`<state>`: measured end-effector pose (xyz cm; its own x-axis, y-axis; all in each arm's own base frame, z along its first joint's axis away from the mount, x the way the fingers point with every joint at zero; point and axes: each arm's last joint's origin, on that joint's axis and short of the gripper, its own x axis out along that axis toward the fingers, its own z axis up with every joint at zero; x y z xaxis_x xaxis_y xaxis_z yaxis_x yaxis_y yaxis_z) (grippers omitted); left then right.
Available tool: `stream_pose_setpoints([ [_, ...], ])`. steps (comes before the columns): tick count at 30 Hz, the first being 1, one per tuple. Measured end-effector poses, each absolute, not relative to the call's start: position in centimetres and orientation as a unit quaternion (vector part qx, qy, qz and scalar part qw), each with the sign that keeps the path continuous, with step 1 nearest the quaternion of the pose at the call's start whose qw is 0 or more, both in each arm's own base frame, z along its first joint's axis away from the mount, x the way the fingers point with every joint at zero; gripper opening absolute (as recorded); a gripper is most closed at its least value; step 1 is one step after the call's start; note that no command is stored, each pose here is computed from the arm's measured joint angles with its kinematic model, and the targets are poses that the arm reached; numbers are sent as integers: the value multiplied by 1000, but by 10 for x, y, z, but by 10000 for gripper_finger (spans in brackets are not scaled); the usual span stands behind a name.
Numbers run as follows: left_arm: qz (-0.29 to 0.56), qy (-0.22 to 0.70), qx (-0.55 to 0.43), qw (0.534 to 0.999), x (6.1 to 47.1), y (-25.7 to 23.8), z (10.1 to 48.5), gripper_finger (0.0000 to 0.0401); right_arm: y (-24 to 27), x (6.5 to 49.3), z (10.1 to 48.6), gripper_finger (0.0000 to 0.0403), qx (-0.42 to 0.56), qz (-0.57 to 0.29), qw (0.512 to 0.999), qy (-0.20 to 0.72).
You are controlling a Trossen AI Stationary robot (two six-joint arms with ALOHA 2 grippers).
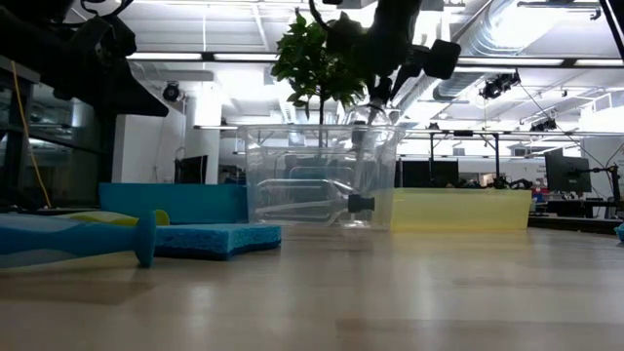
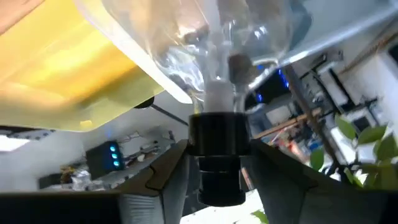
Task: Pick & Place Kitchen Sink Supplies
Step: Put the transparent soap dispenser into the transparent bin
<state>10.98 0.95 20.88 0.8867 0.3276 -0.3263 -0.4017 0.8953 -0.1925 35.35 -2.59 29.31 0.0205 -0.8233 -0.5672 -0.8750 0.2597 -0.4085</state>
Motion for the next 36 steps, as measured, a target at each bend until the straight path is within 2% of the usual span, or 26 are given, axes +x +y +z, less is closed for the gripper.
stream_pose_setpoints([
  [4,188,148,-128,962,110,9,208,1,-25,352,295,185,-586,18,413,697],
  [10,189,155,-126,961,109,9,207,1,-20,348,299,208,-578,-14,425,696],
  [22,189,155,-127,961,109,9,207,1,-6,327,330,211,-571,-85,477,663],
  [28,189,154,-129,961,109,9,207,1,4,310,346,211,-552,-147,514,640],
  [33,189,154,-129,961,109,9,207,1,13,295,355,211,-504,-197,563,624],
  [36,189,154,-129,961,109,9,207,1,16,288,361,211,-444,-247,618,600],
])
